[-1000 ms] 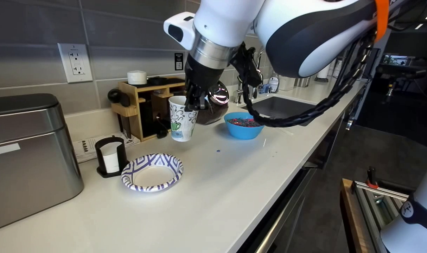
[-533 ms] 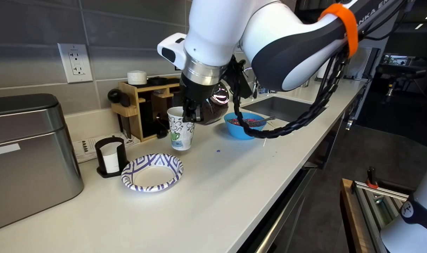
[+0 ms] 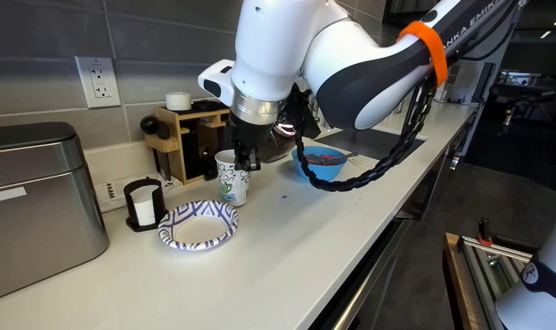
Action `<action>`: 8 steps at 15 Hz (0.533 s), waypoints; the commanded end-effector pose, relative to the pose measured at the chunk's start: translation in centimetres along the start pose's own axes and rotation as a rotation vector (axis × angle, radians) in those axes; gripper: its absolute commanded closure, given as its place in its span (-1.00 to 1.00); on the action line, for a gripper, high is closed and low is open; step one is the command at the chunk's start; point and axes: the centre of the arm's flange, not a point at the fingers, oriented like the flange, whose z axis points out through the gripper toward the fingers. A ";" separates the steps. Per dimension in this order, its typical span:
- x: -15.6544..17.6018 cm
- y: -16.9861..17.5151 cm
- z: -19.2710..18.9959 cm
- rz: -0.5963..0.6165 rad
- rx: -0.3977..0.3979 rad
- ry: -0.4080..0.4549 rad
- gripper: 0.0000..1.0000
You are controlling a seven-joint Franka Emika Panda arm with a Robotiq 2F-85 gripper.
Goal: Place the cup vertically upright
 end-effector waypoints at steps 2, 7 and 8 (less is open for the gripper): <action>0.8 0.2 0.8 -0.006 -0.008 -0.001 0.49; 0.0 1.0 -1.5 0.044 -0.026 0.013 -0.13; -0.2 1.3 -2.3 0.062 -0.033 0.018 -0.27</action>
